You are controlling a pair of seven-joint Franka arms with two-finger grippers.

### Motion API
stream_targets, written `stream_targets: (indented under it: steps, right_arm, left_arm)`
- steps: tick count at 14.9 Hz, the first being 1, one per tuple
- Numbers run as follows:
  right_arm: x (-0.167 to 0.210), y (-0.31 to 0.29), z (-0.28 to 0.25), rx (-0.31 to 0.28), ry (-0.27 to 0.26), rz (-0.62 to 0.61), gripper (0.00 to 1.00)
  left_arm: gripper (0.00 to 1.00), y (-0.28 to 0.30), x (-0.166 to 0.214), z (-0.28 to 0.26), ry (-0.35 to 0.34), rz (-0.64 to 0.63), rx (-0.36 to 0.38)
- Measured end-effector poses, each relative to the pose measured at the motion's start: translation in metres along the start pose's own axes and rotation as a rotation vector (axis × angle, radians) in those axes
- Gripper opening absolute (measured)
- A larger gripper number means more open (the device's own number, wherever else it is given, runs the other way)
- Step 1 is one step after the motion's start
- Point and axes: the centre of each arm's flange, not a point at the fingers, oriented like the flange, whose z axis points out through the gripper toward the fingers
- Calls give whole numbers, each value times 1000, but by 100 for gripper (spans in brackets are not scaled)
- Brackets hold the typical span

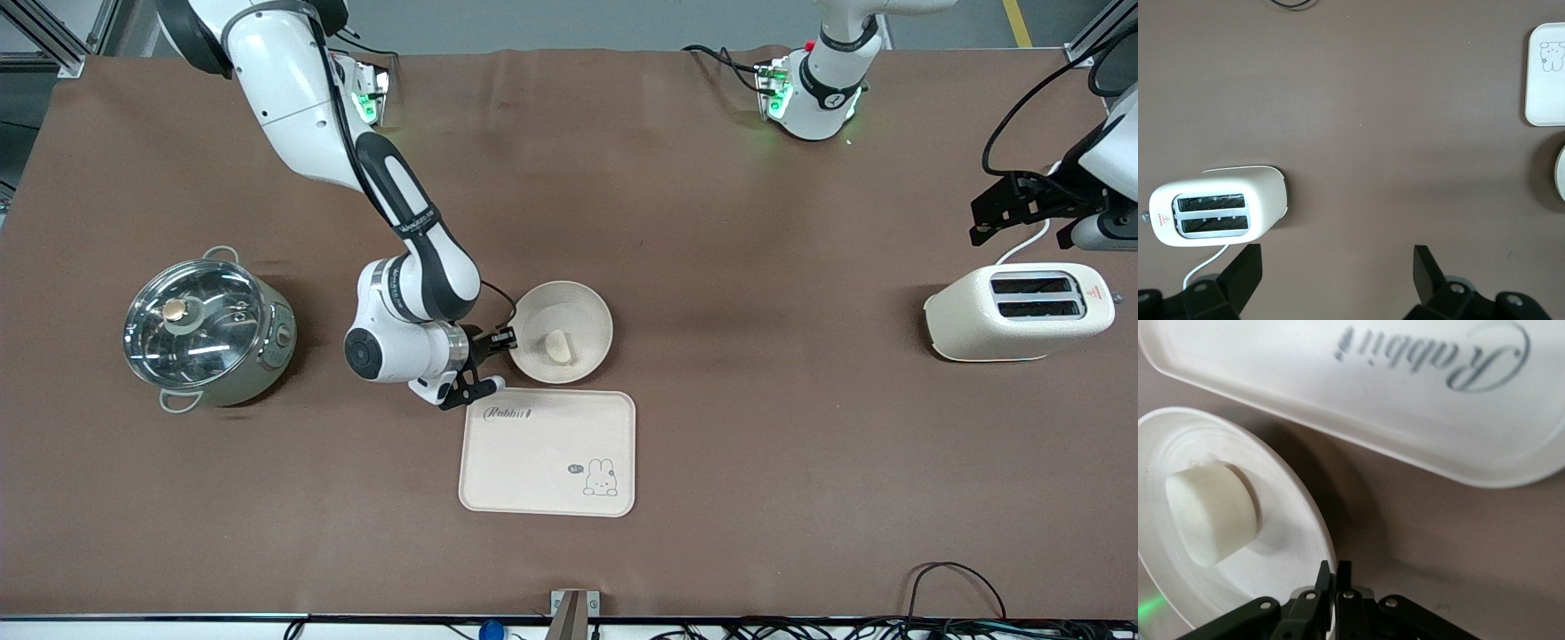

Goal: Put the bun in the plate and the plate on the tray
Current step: 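Lift the plate with the right gripper and move it over the tray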

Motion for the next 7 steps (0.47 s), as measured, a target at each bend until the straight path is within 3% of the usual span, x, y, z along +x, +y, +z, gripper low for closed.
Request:
stream_targets:
  steps: [7]
  right_arm:
    - [38,-22,-72,30,156,44,4]
  left_arm:
    - [100,0,0,0,0,0,0]
